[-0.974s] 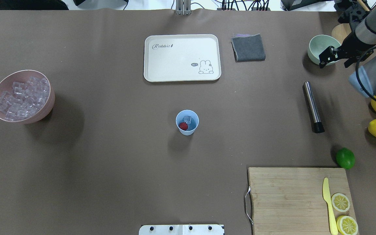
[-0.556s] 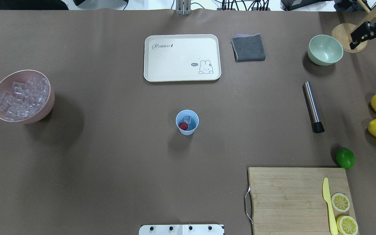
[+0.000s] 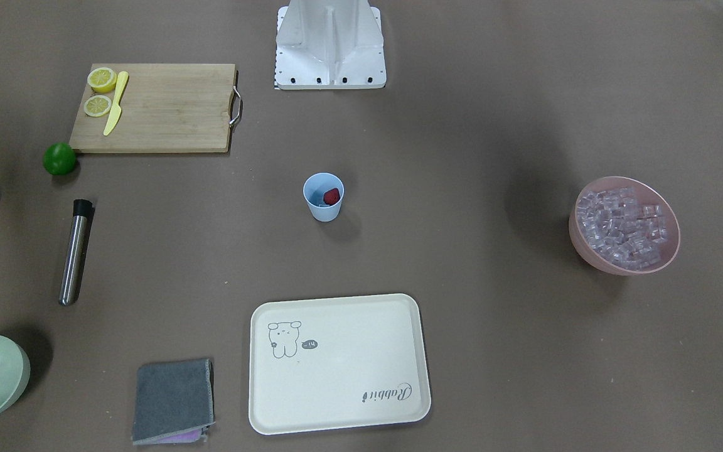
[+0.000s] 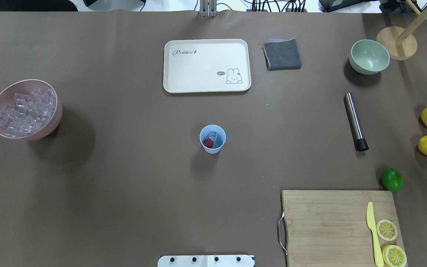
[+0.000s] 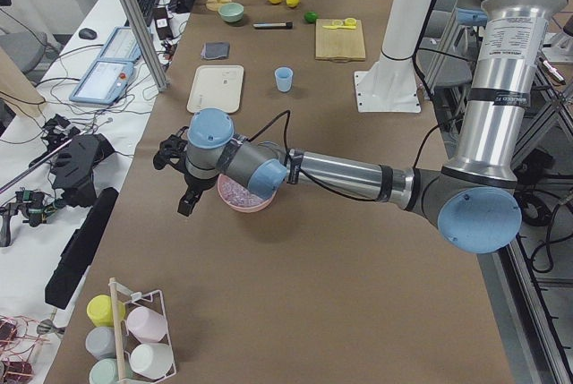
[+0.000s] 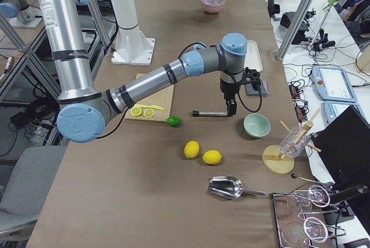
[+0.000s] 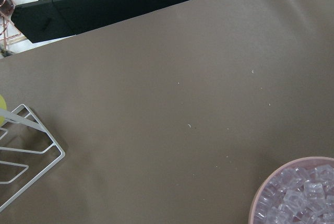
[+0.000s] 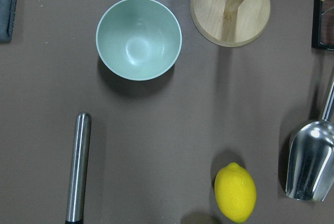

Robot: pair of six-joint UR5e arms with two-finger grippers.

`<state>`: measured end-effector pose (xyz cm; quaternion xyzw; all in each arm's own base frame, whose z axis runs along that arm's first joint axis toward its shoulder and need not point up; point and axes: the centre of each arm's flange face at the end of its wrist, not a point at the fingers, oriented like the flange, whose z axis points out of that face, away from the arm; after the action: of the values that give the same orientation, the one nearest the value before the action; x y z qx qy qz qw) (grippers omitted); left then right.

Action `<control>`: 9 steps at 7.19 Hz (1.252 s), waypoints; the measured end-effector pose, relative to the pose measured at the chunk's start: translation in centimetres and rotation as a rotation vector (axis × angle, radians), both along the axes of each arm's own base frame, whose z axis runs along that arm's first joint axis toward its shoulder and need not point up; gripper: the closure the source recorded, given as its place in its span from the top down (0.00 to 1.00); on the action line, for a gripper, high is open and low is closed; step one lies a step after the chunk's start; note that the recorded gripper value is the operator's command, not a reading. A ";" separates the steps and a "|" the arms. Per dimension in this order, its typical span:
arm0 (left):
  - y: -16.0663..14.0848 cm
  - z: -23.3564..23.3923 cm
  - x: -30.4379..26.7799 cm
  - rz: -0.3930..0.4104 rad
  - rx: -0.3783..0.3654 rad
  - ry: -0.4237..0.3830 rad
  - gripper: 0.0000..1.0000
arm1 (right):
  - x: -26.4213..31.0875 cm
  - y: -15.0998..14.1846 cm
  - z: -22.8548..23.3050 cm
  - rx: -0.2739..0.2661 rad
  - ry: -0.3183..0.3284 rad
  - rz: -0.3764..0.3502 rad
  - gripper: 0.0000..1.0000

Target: Mash ice and strawberries in cup

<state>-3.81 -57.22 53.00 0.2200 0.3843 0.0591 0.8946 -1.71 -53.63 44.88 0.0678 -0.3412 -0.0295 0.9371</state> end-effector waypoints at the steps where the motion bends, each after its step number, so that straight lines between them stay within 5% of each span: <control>1: -0.1 0.5 -0.4 -0.027 -0.010 -0.029 0.97 | 0.2 0.9 0.9 0.003 0.006 -0.019 1.00; 3: -0.7 2.2 -1.0 -0.080 -0.046 -0.094 0.97 | 0.6 2.0 2.3 0.004 0.013 -0.045 1.00; 9: 0.1 4.5 -0.9 -0.188 -0.182 -0.057 0.97 | 1.2 1.1 4.3 -0.014 0.012 -0.038 1.00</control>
<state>-4.69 -57.09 57.55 0.1710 0.3403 -0.0539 0.9231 -0.48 -52.55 49.21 0.0544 -0.3371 -0.0451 0.9388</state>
